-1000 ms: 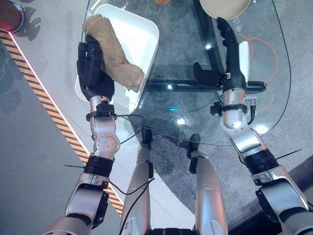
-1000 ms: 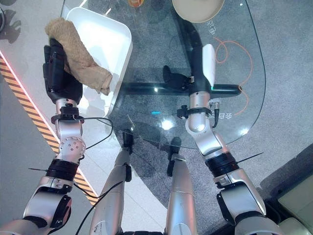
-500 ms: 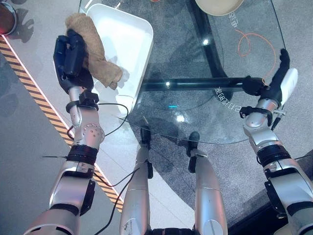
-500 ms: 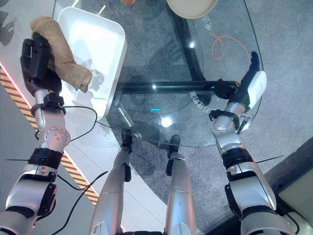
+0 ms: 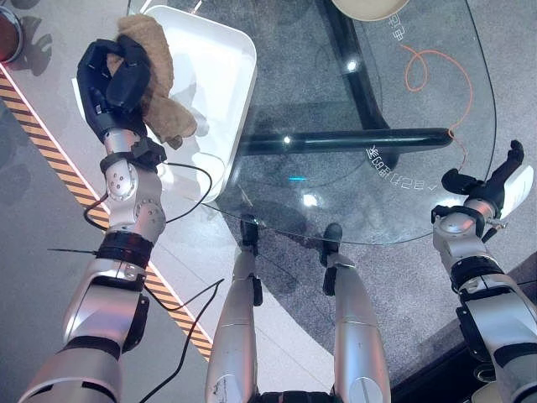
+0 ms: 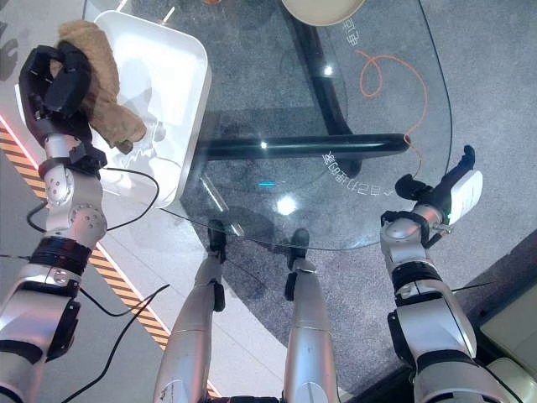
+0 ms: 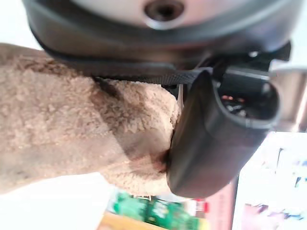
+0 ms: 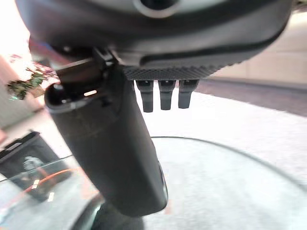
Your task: Wipe the table with a cloth and put it in the basket.
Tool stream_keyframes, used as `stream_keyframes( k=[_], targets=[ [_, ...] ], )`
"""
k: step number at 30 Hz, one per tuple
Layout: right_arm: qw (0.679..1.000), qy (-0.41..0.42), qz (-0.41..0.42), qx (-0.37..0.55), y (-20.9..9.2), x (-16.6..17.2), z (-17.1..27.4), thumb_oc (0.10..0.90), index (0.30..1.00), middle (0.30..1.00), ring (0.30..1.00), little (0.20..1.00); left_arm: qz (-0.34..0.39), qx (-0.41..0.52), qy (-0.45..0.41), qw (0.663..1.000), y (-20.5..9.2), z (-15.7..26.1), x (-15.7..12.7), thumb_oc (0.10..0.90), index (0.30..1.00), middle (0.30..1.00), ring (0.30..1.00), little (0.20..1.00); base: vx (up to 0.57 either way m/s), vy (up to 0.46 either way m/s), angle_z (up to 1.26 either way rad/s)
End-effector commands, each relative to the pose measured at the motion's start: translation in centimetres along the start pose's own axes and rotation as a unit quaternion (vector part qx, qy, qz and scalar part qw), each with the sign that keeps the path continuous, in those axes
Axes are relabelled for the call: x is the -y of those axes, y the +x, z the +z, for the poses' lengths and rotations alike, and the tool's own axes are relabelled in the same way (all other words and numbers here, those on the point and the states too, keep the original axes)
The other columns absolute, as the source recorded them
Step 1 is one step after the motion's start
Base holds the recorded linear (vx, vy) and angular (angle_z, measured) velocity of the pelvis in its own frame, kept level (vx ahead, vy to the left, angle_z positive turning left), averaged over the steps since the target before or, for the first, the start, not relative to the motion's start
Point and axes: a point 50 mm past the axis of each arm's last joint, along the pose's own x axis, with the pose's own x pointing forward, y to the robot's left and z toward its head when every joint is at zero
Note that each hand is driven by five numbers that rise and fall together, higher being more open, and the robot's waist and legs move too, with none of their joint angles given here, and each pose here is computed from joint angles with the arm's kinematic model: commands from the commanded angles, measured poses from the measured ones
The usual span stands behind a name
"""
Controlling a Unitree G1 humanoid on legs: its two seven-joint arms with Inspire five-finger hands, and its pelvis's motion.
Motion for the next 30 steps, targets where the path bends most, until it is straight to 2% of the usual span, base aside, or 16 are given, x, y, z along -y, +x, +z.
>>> stream_keyframes(
  k=[1,14,30],
  targets=[
    [0.998,-0.011,-0.062,-0.019,2.4,4.1,-1.0,0.800,0.900,0.900,0.900,0.900,0.005,0.154,0.020,0.988,3.4,8.2,1.4,0.100,0.300,0.300,0.300,0.200,0.00,0.000,0.00],
    [0.988,-0.079,-0.056,-0.120,1.4,6.2,-6.9,0.800,0.900,0.900,0.900,0.900,0.033,0.120,0.140,0.982,3.6,6.6,0.9,0.100,0.300,0.300,0.300,0.200,0.01,0.006,-0.01],
    [0.977,-0.137,0.010,-0.162,0.3,5.5,-9.0,0.800,0.900,0.900,0.900,0.900,0.040,0.089,0.231,0.968,4.0,5.5,1.3,0.100,0.300,0.300,0.300,0.200,0.01,0.010,-0.02]
  ],
)
